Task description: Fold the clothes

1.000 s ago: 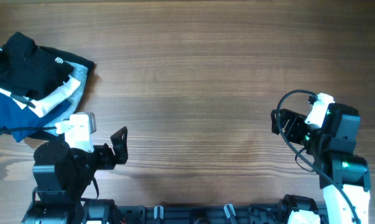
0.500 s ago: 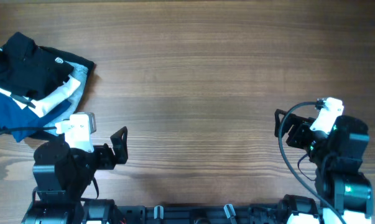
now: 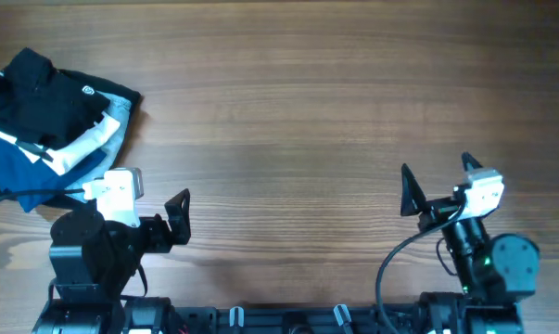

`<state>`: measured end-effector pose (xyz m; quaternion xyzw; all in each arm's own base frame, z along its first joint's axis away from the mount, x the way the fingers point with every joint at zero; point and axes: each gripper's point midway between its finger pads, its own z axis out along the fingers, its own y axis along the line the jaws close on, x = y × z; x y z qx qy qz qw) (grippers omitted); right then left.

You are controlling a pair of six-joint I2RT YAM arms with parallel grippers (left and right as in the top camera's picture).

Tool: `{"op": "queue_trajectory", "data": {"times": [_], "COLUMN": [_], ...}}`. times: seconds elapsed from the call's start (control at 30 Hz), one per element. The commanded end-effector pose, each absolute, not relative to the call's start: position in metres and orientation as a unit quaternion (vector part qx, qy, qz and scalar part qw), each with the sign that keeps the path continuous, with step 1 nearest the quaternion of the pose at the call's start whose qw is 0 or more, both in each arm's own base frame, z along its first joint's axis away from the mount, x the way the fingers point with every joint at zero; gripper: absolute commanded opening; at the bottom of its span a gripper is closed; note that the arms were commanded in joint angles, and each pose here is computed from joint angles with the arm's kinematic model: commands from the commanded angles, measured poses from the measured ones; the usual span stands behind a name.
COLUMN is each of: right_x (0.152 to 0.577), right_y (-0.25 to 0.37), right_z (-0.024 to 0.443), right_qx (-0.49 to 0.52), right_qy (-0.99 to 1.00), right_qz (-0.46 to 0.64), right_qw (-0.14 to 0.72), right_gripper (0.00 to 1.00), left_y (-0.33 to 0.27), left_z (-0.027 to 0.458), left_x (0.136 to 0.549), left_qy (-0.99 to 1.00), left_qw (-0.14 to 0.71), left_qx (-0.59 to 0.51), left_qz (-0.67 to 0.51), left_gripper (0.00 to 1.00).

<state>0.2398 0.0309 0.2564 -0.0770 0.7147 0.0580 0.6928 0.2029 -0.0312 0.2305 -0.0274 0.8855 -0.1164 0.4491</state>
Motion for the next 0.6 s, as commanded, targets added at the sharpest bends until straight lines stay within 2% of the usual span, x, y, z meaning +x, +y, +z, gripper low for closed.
{"op": "queue_trajectory", "data": {"times": [0.0, 0.17, 0.4, 0.57], "right_x": [0.238, 0.230, 0.230, 0.236], "right_y": [0.035, 0.041, 0.041, 0.045], "right_z": [0.250, 0.253, 0.249, 0.228], "right_qx": [-0.105, -0.151, -0.151, -0.173], "right_qy": [0.672, 0.613, 0.575, 0.603], "right_qz": [0.035, -0.005, -0.013, -0.020], "right_qw": [0.732, 0.775, 0.804, 0.779], "right_gripper": [1.00, 1.00, 1.00, 1.00], "left_y": [-0.032, -0.032, -0.032, -0.032], "left_z": [0.230, 0.230, 0.230, 0.230], "left_x": [0.202, 0.202, 0.202, 0.202], "left_qy": [0.885, 0.885, 0.885, 0.885], "left_qw": [0.449, 0.449, 0.449, 0.449], "left_qx": [-0.029, -0.029, -0.029, -0.029], "left_qz": [-0.120, -0.120, -0.120, -0.120], "left_gripper": [1.00, 1.00, 1.00, 1.00]}}
